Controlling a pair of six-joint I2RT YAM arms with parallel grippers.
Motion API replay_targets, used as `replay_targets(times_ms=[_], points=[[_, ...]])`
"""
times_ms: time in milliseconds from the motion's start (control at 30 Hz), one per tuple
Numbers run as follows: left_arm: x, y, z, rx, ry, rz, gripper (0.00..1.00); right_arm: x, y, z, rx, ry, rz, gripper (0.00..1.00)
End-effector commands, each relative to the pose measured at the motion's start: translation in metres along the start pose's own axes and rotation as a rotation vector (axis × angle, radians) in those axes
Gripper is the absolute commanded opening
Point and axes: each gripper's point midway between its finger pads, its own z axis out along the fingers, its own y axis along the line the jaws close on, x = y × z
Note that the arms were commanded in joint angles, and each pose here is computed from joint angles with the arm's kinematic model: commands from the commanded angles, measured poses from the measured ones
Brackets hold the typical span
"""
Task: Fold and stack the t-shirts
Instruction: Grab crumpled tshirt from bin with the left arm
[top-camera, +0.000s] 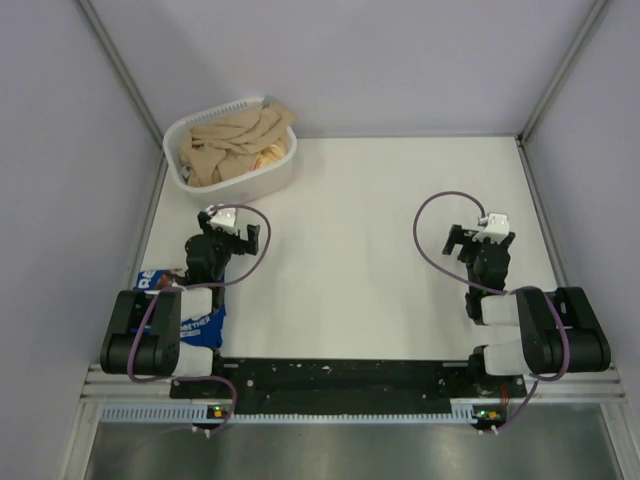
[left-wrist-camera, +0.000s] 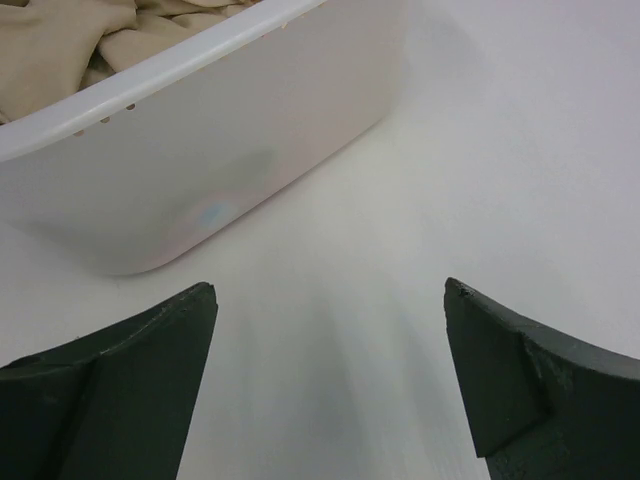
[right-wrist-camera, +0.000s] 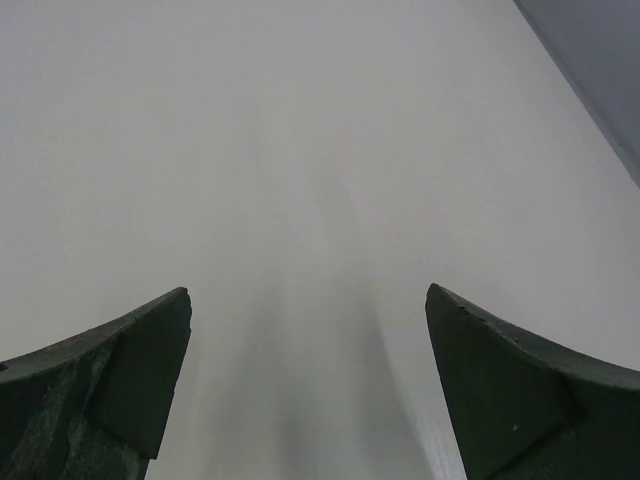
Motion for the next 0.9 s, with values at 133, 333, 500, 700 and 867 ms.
replay_targets(times_ms=[133,333,500,700,867], points=[[-0.010,0.001,0.001,0.004,-0.040,0.001,0.99,-0.026,0.005,0.006,-0.011,-0.082,0.013,0.99],[-0.048,-0.007,0.001,0.078,-0.025,0.027,0.98,-0.053,-0.002,-0.006,0.017,-0.108,0.021,0.99],[-0.110,-0.064,-0.023,0.464,0.019,0.046,0.84,-0.110,0.028,-0.024,-0.148,-0.205,0.108,0.99],[-0.178,-0.085,-0.066,0.650,0.079,0.102,0.87,-0.161,0.099,-0.050,-0.537,-0.139,0.139,0.93],[-0.229,-0.028,-0.013,0.370,0.145,0.077,0.91,-0.184,0.131,-0.061,-0.651,-0.085,0.134,0.89]])
